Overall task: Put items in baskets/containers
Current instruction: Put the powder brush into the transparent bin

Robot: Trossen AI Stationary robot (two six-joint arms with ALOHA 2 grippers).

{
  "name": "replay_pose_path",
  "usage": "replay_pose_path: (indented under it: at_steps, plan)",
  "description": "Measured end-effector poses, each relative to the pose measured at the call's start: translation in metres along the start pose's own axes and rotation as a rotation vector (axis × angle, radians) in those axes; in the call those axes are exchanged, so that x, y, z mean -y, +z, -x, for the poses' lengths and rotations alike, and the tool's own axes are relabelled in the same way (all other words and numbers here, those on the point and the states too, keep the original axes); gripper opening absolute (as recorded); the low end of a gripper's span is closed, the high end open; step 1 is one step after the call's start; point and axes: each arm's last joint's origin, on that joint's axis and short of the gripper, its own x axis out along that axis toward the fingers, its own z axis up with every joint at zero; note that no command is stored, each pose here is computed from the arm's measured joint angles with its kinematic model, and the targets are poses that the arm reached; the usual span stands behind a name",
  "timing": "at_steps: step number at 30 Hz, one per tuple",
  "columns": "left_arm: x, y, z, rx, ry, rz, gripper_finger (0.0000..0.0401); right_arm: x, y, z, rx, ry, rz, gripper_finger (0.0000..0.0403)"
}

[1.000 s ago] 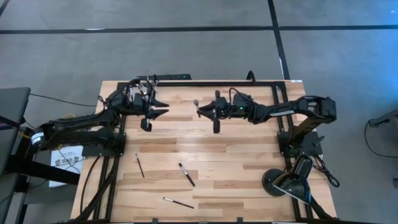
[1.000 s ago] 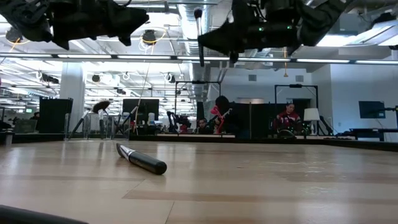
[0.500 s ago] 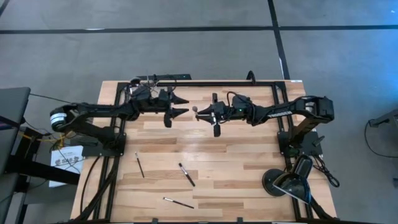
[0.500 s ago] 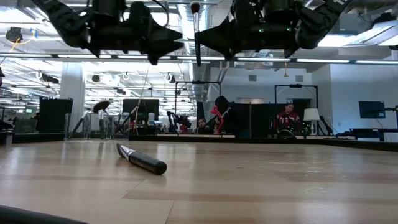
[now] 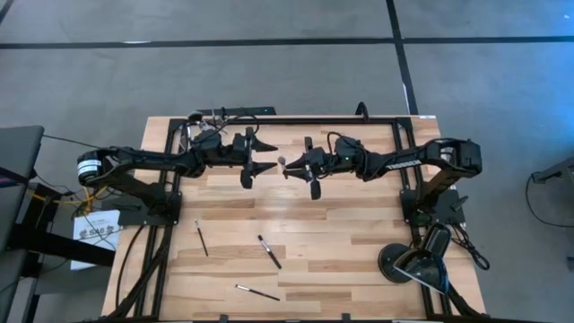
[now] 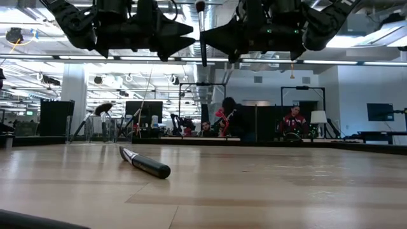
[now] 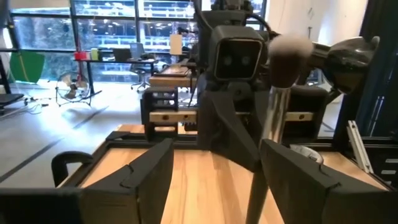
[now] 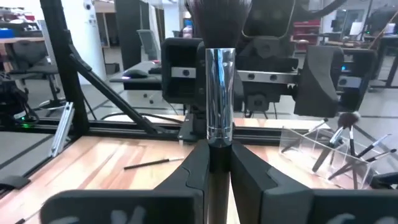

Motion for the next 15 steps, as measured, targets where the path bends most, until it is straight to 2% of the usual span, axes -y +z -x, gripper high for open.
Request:
replay_pose_path:
  at_steps: [15]
  plan:
    - [0.0000, -0.0001, 0.0000, -0.001, 0.002, 0.004, 0.0234, -0.0015, -0.0009, -0.0005, -0.010, 0.003, -0.004, 0.0035]
